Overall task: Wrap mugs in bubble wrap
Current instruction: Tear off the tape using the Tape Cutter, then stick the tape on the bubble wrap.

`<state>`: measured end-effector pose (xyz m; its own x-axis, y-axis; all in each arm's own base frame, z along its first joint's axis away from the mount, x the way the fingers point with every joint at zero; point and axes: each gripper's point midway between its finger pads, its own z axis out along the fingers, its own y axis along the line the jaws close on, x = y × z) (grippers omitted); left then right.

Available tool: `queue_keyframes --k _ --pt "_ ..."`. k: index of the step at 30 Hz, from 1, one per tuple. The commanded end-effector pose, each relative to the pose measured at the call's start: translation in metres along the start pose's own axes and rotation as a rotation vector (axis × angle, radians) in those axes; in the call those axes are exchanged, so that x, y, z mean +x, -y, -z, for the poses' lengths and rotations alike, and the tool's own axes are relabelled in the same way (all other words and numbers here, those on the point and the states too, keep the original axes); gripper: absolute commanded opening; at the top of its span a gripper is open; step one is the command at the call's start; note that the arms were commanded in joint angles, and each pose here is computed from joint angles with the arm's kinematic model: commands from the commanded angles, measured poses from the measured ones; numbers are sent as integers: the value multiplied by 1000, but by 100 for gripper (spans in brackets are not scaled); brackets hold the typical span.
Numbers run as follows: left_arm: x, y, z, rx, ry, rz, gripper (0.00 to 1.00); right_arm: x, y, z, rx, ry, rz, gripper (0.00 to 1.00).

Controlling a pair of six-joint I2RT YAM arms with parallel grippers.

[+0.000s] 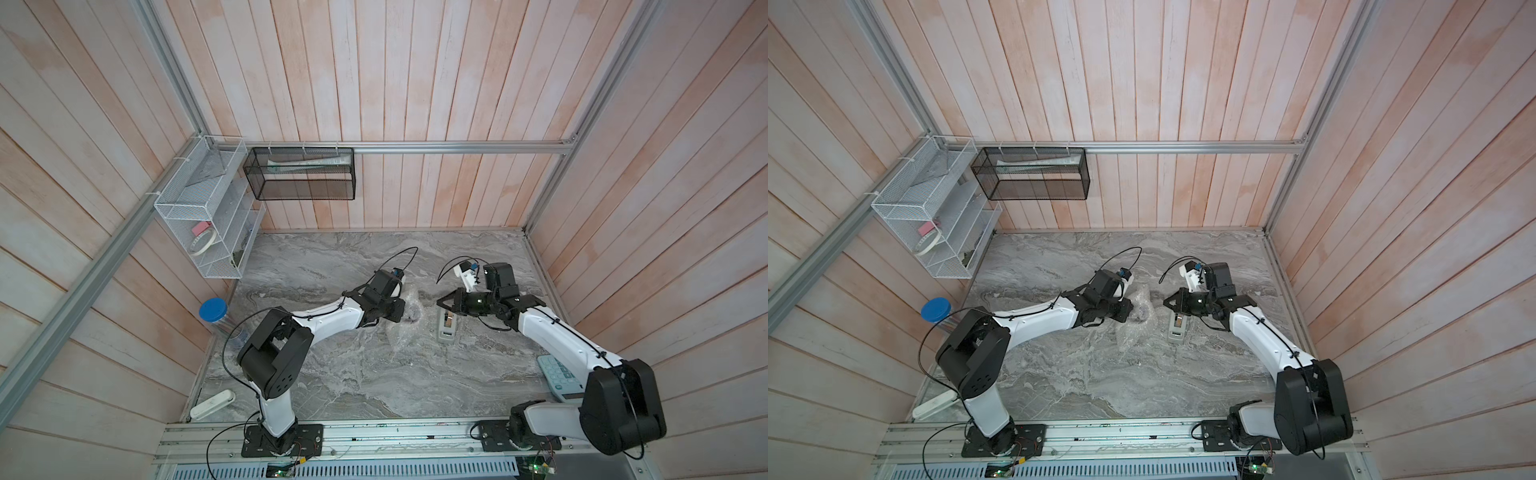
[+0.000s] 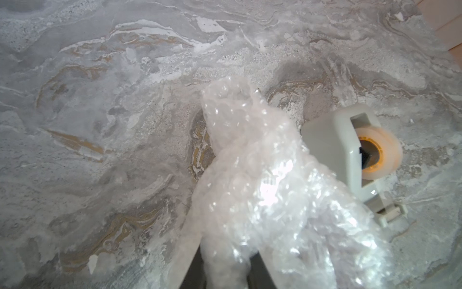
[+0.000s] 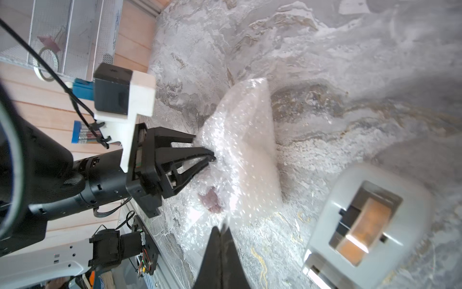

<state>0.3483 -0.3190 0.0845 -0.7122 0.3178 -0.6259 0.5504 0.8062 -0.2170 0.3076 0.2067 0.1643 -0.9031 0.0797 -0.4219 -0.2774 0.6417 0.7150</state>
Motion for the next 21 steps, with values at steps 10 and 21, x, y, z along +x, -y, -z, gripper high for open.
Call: queue_keyframes --k 10,21 --pt "27 9 -14 50 -85 -76 22 21 -14 -48 -103 -182 102 0" --pt "26 10 -13 56 -80 -83 22 17 -14 -68 -129 -218 109 0"
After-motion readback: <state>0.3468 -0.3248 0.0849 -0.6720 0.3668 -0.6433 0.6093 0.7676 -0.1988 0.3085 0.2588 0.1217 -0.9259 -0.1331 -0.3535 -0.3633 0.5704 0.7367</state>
